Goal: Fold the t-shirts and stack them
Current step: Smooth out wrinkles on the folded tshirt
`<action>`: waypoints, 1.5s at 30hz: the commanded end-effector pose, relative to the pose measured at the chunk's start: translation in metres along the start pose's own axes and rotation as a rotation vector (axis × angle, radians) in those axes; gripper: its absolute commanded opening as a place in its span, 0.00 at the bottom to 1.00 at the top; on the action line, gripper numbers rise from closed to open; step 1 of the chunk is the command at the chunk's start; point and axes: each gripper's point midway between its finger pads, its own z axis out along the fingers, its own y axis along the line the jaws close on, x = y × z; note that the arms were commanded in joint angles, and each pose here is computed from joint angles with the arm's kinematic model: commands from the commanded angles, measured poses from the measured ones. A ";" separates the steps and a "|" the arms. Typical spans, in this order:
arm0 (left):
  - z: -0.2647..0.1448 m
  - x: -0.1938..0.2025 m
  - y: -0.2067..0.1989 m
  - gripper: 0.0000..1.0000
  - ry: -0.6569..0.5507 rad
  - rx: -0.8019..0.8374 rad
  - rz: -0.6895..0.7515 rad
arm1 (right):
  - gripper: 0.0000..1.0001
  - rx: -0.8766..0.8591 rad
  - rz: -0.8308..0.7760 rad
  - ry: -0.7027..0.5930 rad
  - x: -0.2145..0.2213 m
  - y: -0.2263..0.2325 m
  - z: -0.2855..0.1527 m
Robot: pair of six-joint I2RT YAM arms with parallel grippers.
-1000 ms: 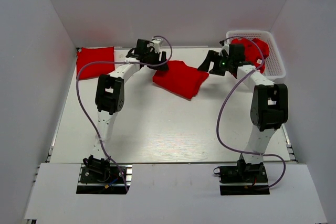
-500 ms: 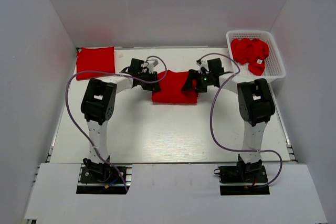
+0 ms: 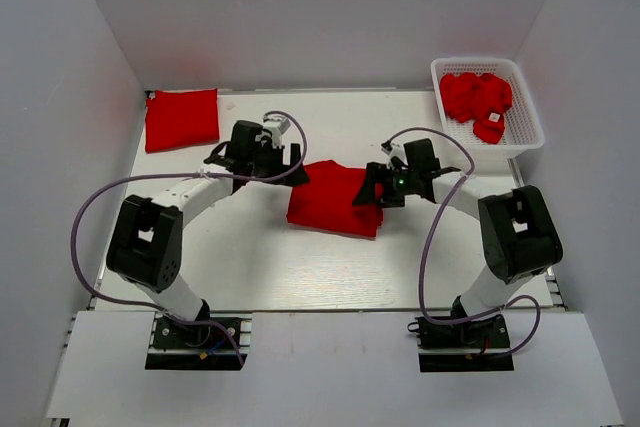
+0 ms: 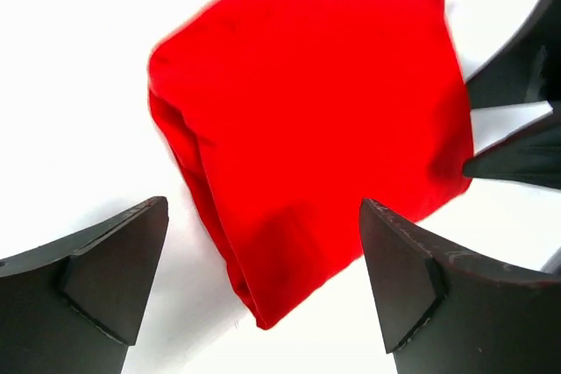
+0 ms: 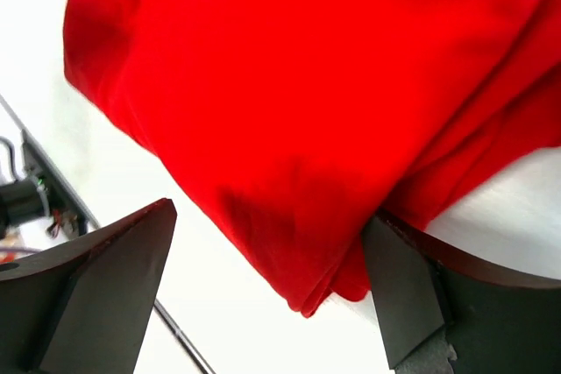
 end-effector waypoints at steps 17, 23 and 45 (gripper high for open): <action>0.068 -0.053 0.035 0.69 0.033 -0.041 0.020 | 0.90 0.312 -0.094 -0.183 -0.121 -0.041 0.000; 0.077 -0.039 0.024 0.52 0.062 0.037 0.019 | 0.90 0.360 -0.068 -0.153 -0.115 -0.057 0.006; 0.016 -0.076 -0.027 0.00 -0.145 0.153 0.151 | 0.00 0.306 -0.098 -0.288 -0.102 -0.012 -0.050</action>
